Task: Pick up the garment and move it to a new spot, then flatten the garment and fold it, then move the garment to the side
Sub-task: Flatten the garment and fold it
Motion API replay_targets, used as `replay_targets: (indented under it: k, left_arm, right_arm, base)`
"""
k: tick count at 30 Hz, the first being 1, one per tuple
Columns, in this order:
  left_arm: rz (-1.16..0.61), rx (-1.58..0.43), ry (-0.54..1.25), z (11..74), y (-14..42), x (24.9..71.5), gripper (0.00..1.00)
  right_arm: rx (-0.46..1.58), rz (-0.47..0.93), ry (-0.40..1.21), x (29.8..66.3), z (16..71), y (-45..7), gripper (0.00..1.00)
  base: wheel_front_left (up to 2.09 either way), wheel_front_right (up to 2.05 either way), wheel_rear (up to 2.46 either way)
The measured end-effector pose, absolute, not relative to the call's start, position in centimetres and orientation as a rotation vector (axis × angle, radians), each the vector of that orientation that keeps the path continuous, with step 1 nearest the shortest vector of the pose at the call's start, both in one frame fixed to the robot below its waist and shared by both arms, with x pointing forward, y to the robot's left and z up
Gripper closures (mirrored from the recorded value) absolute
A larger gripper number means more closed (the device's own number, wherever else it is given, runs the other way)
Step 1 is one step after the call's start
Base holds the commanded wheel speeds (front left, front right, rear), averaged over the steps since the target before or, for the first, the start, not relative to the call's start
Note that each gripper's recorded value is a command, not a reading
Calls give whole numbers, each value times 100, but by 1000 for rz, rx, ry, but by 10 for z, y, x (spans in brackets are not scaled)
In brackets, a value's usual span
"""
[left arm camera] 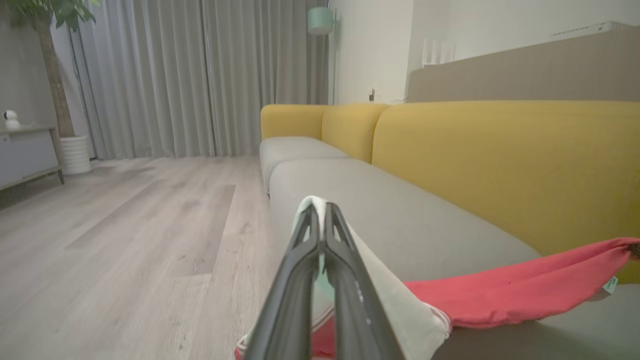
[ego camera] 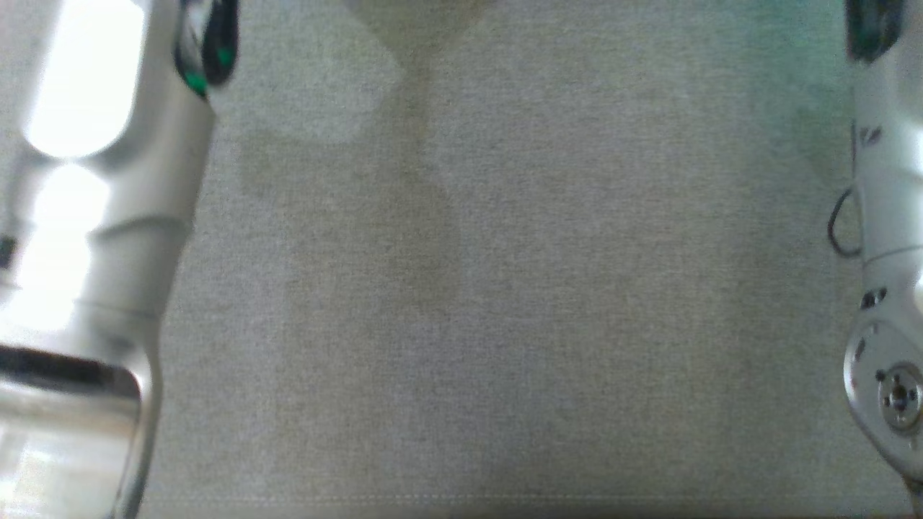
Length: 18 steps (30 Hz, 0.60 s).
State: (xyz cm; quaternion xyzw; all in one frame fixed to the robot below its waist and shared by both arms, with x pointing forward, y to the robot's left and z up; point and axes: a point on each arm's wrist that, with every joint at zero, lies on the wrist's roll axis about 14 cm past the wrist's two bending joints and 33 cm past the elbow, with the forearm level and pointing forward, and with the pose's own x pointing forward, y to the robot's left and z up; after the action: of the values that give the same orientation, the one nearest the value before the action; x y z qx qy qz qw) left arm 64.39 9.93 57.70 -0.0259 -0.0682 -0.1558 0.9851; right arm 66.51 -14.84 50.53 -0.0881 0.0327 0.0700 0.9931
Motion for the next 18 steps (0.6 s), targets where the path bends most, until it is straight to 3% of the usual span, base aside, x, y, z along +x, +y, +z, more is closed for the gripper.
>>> replay_targets:
  k: [6, 12, 18]
  left_arm:
    - [-289, -122, -26, 506, 111, 628, 100]
    - [-304, -169, -21, 490, 107, 605, 100]
    - [-304, -216, 11, 474, 109, 562, 100]
  right_arm:
    - [-138, 163, 184, 650, 434, -142, 100]
    - [-76, 147, 173, 641, 429, -144, 100]
    - [5, 111, 210, 607, 412, -153, 100]
  base:
    - [0, 0, 0]
    - [0, 0, 0]
    - [0, 0, 0]
